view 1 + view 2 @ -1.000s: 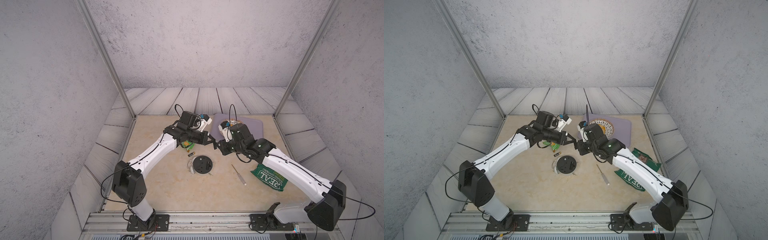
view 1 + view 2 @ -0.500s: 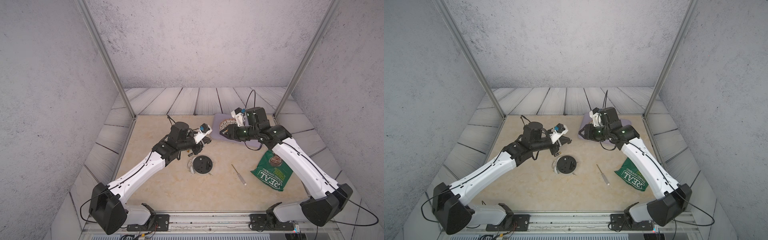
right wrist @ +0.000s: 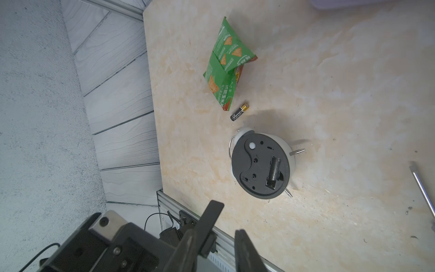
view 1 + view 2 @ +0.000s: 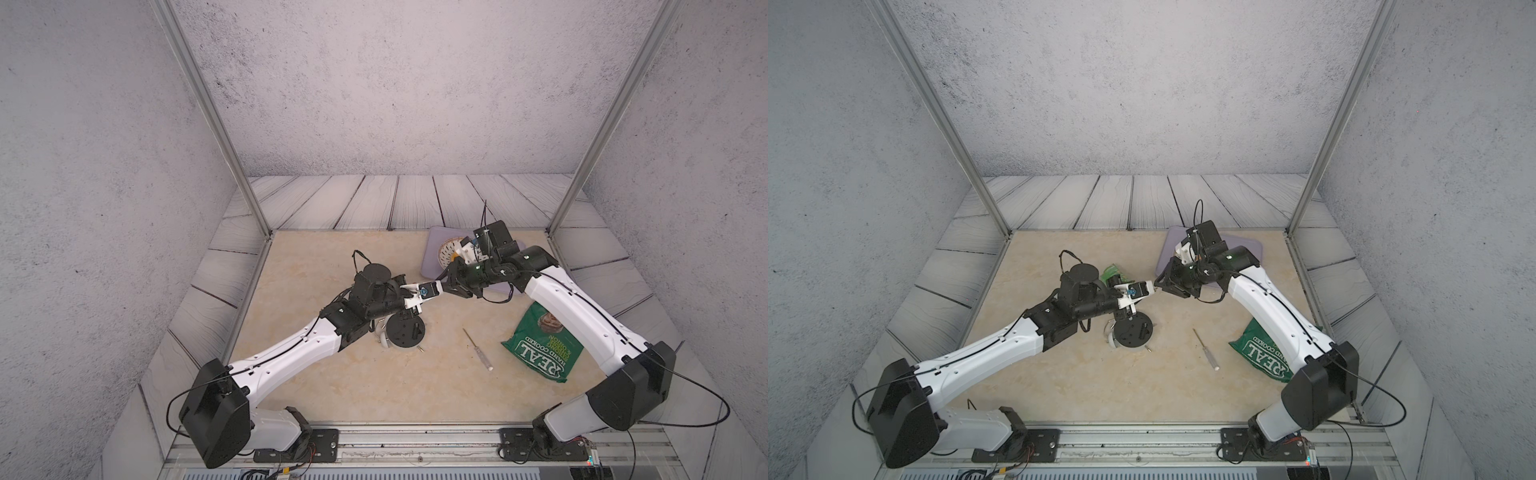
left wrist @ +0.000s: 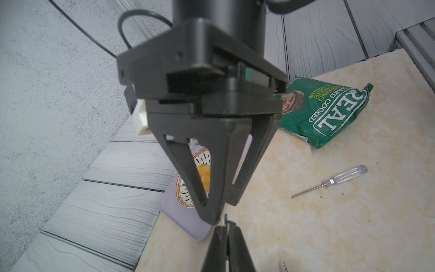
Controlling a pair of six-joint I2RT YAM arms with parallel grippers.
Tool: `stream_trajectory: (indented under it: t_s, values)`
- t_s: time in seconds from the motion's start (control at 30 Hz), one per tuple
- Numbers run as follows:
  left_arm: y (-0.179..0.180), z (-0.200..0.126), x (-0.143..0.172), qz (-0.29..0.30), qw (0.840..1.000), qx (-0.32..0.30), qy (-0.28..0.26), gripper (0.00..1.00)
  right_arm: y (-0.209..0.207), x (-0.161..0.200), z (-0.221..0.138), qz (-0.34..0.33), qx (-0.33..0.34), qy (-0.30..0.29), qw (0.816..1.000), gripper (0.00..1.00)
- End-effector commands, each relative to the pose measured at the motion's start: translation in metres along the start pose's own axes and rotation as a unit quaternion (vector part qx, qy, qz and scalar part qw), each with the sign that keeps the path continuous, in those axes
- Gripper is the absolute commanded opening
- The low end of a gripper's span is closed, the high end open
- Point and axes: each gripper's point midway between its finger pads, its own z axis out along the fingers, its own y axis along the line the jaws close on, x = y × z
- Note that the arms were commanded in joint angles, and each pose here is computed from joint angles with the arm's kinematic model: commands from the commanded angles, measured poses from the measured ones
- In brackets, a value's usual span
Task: Remove the battery from the alarm
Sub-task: Pick up the cover from the center of the board.
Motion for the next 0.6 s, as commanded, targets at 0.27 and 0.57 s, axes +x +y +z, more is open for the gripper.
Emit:
stream_trajectory:
  t_s: [0.27,0.57]
  values:
    - [-0.002,0.008,-0.004,0.046,0.999,-0.022,-0.008,0.0,0.001,0.001,0.008,0.039,-0.005,0.012,0.999,0.19]
    - [-0.006,0.013,0.004,0.068,0.997,-0.04,0.007,0.0,-0.001,0.001,0.016,0.085,-0.012,0.017,0.996,0.03]
